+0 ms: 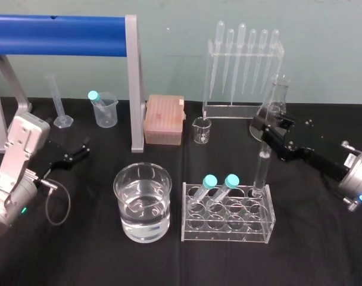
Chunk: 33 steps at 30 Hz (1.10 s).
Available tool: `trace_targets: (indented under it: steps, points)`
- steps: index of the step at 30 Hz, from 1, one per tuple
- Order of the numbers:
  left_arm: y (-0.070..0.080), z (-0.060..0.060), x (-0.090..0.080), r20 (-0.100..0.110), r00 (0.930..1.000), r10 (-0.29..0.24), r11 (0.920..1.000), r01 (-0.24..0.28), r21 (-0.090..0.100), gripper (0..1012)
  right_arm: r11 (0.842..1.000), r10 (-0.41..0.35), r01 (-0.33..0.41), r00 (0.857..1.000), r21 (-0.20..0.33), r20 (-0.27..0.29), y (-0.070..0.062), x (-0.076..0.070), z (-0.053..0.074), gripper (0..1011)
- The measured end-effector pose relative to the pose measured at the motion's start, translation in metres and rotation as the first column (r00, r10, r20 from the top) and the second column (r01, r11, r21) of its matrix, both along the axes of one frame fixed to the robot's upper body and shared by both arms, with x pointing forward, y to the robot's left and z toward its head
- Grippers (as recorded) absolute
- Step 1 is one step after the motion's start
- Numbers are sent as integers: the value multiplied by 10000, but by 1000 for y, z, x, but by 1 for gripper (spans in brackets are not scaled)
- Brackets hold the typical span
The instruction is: Hold the test tube with one hand and immerse one end into the beaker, then return it to the test tube rack.
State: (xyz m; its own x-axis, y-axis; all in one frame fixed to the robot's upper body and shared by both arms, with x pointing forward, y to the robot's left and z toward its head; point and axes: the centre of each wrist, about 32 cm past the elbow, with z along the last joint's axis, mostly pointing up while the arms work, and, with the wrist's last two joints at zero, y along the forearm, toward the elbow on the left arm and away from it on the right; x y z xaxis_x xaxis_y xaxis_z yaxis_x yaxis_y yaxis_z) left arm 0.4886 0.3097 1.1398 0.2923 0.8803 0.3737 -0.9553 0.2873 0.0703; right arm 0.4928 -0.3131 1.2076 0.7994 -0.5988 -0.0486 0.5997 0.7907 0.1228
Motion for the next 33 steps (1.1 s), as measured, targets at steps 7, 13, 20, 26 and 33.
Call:
trace_targets:
  steps: [7, 13, 20, 26, 33]
  points:
    - [0, 0, 0, 1, 10000, -1, 10000, 1, 0, 1000, 9999, 100, -100, 9998, 17, -167, 2, 4, -6, 224]
    - [0, 0, 0, 0, 10000, 0, 10000, 0, 0, 1000, 9999, 127, -128, 9996, -55, -250, 3, 7, -8, 224]
    - [0, 0, 0, 1, 10000, 0, 10000, 0, 0, 1000, 9997, 140, -149, 9990, -204, -422, 4, 10, -12, 224]
    - [0, 0, 0, 0, 10000, 0, 10000, 0, 0, 1000, 9994, 122, -140, 9982, -301, -591, 5, 12, -17, 224]
    - [0, 0, 0, 0, 10000, 0, 10000, 0, 0, 1000, 9987, 70, -114, 9962, -501, -869, 4, 13, -22, 224]
